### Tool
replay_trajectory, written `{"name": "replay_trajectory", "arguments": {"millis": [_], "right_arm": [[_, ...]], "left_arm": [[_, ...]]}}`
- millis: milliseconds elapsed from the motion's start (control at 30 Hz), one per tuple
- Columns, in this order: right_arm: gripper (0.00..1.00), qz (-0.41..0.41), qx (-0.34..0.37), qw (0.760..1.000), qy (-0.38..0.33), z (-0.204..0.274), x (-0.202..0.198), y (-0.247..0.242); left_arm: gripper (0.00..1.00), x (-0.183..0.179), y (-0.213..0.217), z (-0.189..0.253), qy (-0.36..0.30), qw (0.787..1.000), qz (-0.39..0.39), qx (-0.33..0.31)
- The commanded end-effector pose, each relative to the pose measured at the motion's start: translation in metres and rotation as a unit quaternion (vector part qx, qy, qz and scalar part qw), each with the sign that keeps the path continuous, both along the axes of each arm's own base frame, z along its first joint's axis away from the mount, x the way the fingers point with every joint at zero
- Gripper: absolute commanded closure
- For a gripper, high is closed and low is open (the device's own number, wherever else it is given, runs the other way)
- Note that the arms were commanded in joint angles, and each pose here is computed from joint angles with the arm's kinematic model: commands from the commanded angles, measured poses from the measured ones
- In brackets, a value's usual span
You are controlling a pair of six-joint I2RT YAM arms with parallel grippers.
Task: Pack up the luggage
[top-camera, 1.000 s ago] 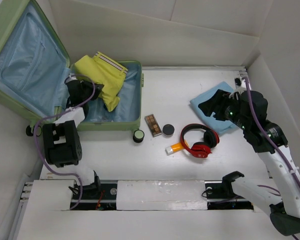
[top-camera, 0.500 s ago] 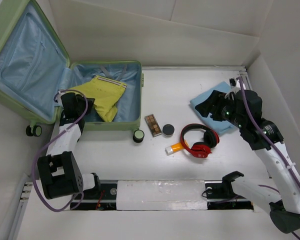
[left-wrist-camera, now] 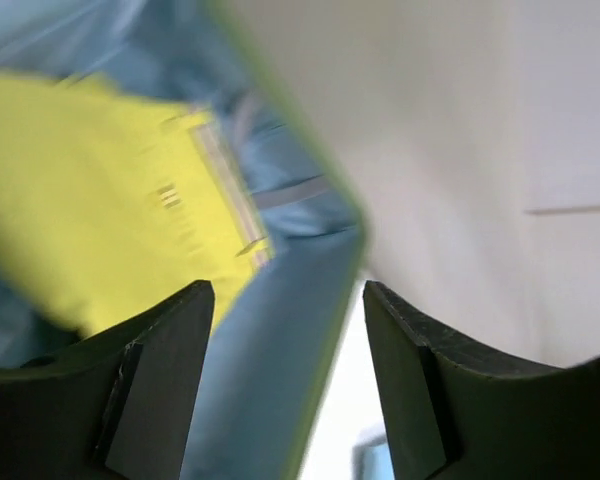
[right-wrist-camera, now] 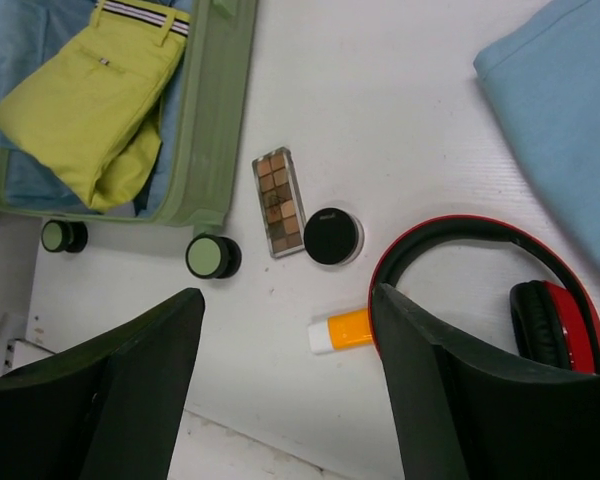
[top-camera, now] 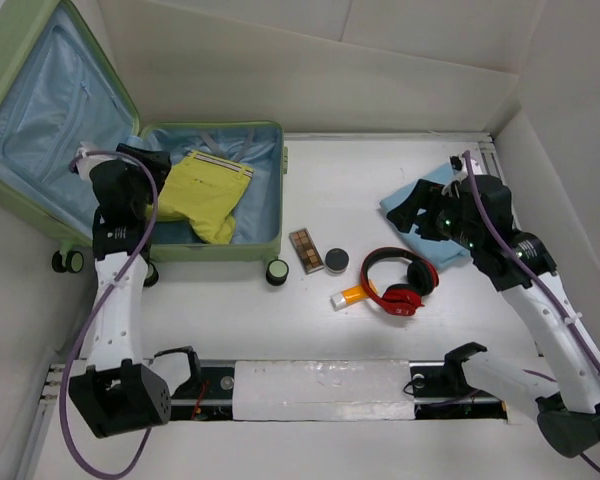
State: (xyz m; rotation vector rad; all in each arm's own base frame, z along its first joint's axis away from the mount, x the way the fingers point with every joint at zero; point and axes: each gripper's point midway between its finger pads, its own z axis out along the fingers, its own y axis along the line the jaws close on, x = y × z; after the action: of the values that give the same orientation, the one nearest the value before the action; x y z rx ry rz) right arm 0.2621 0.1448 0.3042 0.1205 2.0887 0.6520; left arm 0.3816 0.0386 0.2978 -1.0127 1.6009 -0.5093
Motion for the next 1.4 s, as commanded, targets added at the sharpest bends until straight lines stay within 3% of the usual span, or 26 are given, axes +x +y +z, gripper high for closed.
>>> {"name": "replay_trajectory", "arguments": {"millis": [0, 67, 100, 133, 200, 267, 333, 533, 667, 700, 800, 833, 933, 967, 1100, 1133, 1200, 1267, 1333, 1367], "right_arm": [[0.26, -0.013, -0.012, 1.000, -0.008, 0.005, 0.008, -0.003], [0.39, -0.013, -0.012, 1.000, -0.007, 0.003, 0.011, -0.002], [0.53, -0.008, -0.010, 1.000, -0.006, 0.003, 0.010, 0.000], [0.74, 0.000, -0.007, 1.000, -0.005, 0.003, 0.012, 0.004], [0.86, -0.002, -0.003, 1.000, -0.003, 0.003, 0.012, 0.004], [0.94, 0.002, -0.007, 1.000, 0.007, -0.006, 0.010, 0.007], [0.96, -0.009, -0.014, 1.000, 0.009, -0.011, 0.012, 0.003], [0.97, -0.056, -0.025, 0.998, 0.016, -0.020, 0.006, -0.016], [0.89, -0.081, -0.032, 0.996, 0.028, -0.026, 0.006, -0.024], [0.84, -0.094, -0.035, 0.994, 0.031, -0.028, 0.009, -0.027], [0.60, -0.139, -0.056, 0.988, 0.041, -0.037, 0.018, -0.043], [0.50, -0.144, -0.062, 0.987, 0.044, -0.038, 0.022, -0.044], [0.40, -0.191, -0.074, 0.977, 0.061, -0.047, 0.030, -0.063], [0.35, -0.204, -0.076, 0.973, 0.072, -0.052, 0.032, -0.068], [0.31, -0.260, -0.067, 0.959, 0.084, -0.060, 0.036, -0.092], [0.30, -0.285, -0.071, 0.952, 0.087, -0.064, 0.037, -0.107], [0.28, -0.312, -0.070, 0.942, 0.102, -0.075, 0.036, -0.122], [0.27, -0.351, -0.051, 0.929, 0.104, -0.086, 0.039, -0.143], [0.25, -0.371, -0.036, 0.921, 0.112, -0.099, 0.050, -0.155], [0.25, -0.397, -0.040, 0.906, 0.139, -0.118, 0.051, -0.171]], "left_arm": [[0.43, 0.005, -0.015, 0.026, -0.049, 0.997, -0.054, 0.039], [0.47, 0.017, -0.032, 0.009, -0.039, 0.994, -0.103, 0.008], [0.49, 0.032, -0.034, -0.016, -0.009, 0.993, -0.118, -0.005], [0.56, 0.040, -0.035, -0.025, 0.009, 0.992, -0.123, -0.012], [0.72, 0.053, -0.038, -0.071, 0.066, 0.988, -0.133, -0.041], [0.86, 0.051, -0.035, -0.102, 0.099, 0.984, -0.133, -0.071], [0.92, 0.043, -0.028, -0.132, 0.132, 0.979, -0.121, -0.099], [0.97, -0.016, -0.004, -0.204, 0.214, 0.964, -0.033, -0.157], [0.97, -0.037, 0.014, -0.204, 0.204, 0.962, 0.013, -0.178], [0.95, -0.026, 0.015, -0.188, 0.162, 0.973, 0.004, -0.161], [0.84, 0.008, -0.018, -0.119, 0.075, 0.988, -0.059, -0.118], [0.77, 0.027, -0.028, -0.062, 0.025, 0.993, -0.083, -0.085], [0.69, 0.052, -0.092, -0.009, 0.007, 0.986, -0.165, 0.013], [0.63, 0.061, -0.111, 0.042, -0.045, 0.980, -0.188, 0.039], [0.53, 0.065, -0.218, 0.072, -0.070, 0.942, -0.323, 0.067], [0.51, 0.062, -0.264, 0.049, -0.045, 0.923, -0.377, 0.059], [0.48, 0.057, -0.308, 0.046, -0.037, 0.898, -0.430, 0.080], [0.48, 0.044, -0.368, 0.000, 0.011, 0.865, -0.496, 0.077], [0.47, 0.028, -0.402, -0.015, 0.031, 0.838, -0.540, 0.069], [0.47, 0.014, -0.430, -0.034, 0.044, 0.820, -0.566, 0.076]]}}
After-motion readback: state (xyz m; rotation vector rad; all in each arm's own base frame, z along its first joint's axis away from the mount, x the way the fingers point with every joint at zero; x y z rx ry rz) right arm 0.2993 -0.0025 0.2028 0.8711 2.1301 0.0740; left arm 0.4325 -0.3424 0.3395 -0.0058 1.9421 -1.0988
